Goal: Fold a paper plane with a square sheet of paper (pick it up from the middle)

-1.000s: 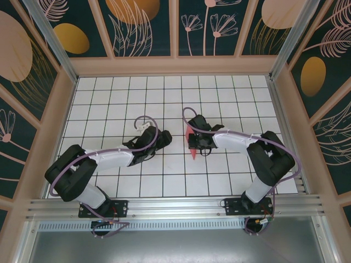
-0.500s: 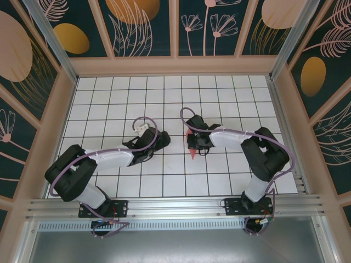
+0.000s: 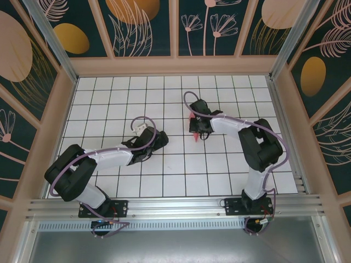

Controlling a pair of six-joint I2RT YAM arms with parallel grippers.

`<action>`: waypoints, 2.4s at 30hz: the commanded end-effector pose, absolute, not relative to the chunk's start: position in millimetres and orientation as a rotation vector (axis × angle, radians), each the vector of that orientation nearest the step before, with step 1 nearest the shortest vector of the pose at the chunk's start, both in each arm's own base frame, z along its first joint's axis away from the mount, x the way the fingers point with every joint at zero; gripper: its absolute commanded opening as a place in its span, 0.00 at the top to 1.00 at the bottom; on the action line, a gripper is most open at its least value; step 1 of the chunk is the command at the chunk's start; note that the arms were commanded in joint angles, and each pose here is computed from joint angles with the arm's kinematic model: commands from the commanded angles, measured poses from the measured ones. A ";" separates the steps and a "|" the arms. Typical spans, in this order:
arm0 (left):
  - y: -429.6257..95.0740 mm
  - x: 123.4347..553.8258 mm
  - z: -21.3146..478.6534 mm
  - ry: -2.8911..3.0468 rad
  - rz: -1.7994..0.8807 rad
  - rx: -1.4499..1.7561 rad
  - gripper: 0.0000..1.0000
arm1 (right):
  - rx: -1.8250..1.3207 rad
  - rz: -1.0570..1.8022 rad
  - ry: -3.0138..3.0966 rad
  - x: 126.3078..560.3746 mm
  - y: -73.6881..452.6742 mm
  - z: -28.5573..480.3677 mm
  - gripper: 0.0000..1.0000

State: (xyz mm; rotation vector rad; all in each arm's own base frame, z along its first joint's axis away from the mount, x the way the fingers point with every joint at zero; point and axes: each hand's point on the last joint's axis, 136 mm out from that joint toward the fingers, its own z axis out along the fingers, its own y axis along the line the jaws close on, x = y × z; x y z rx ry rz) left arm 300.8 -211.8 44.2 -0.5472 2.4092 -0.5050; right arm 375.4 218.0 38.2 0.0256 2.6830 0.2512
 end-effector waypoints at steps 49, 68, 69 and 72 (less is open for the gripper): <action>4.1 334.3 196.2 1.787 0.399 -0.603 0.01 | 0.550 -0.091 1.891 381.2 -30.5 206.9 0.01; 33.7 325.8 160.3 1.626 0.206 -0.344 0.01 | 0.353 -0.026 1.744 374.6 -40.4 141.1 0.01; 32.5 328.0 159.0 1.626 0.193 -0.330 0.01 | 0.342 -0.031 1.747 376.2 -40.0 139.0 0.01; 30.8 335.4 155.0 1.630 0.164 -0.308 0.01 | 0.317 -0.039 1.748 378.5 -39.1 132.6 0.01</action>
